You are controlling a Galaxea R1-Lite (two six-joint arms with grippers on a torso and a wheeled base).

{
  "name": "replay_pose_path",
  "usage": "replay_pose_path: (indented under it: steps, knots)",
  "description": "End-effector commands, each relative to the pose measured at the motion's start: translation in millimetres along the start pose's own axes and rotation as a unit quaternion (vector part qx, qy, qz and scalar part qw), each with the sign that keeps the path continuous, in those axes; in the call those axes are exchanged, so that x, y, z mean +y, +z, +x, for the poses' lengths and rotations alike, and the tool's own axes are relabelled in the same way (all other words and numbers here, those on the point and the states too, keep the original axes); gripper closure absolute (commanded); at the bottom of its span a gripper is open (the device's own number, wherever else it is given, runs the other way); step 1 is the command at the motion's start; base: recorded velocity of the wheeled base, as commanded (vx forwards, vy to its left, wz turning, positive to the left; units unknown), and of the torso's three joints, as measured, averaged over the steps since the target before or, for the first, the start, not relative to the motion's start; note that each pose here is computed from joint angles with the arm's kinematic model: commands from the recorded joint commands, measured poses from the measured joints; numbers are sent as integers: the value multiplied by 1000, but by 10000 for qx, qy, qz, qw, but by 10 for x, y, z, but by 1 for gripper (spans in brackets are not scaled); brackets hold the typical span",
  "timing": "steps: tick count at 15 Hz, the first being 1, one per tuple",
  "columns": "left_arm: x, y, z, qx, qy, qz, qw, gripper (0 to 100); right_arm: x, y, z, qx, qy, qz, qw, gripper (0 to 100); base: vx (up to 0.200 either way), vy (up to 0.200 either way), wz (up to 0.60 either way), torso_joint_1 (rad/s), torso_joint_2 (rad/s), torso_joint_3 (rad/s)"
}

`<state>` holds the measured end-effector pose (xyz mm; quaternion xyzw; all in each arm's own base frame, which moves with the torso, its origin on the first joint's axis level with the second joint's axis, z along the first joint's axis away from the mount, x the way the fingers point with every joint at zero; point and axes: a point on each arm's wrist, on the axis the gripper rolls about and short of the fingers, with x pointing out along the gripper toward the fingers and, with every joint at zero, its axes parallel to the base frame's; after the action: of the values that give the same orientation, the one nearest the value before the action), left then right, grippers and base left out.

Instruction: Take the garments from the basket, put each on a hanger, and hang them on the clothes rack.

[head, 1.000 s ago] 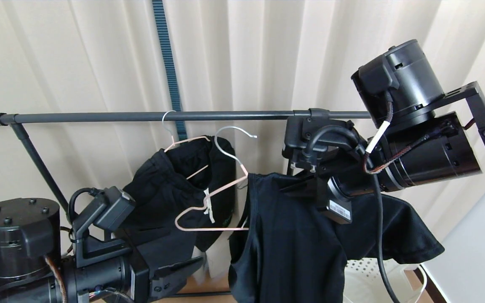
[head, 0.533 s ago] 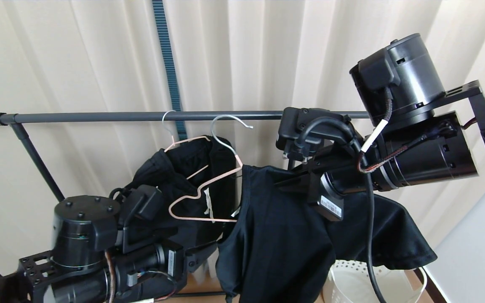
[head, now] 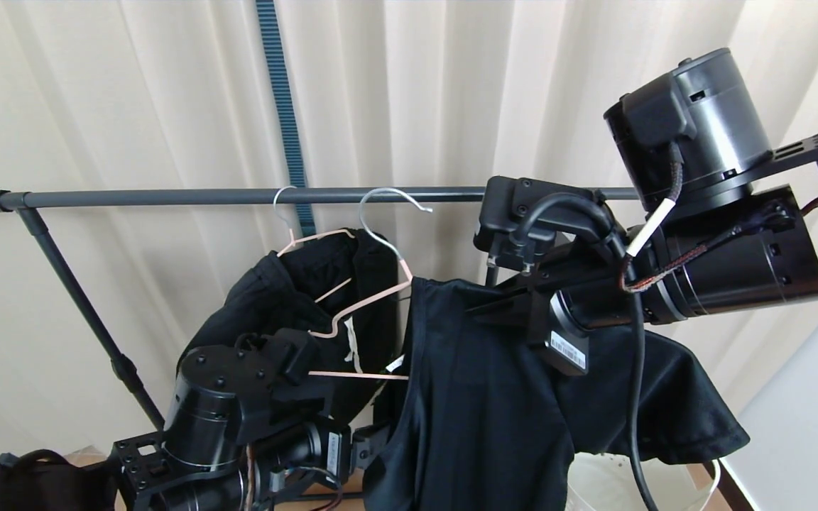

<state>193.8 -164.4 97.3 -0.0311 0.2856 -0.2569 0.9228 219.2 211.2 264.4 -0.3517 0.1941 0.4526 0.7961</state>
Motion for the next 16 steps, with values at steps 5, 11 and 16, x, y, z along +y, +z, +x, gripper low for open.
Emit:
replay_pose_path:
  steps: [5, 11, 16]
  knots:
    - [-106, -176, 138, 292, -22, 181, 9994, 0, 20, 2, -249, -218, -117, 333, 9991, 100, 0, 0, 0, 0, 0, 0]
    - [-107, -155, 153, -127, -157, 103, 9997, 0, 73, -68, -332, -196, -93, 412, 9989, 100, 0, 0, 0, 0, 0, 0]
    - [-108, -124, 114, -598, -307, 39, 9977, 0, 136, -30, -335, -313, 120, 334, 9989, 100, 0, 0, 0, 0, 0, 0]
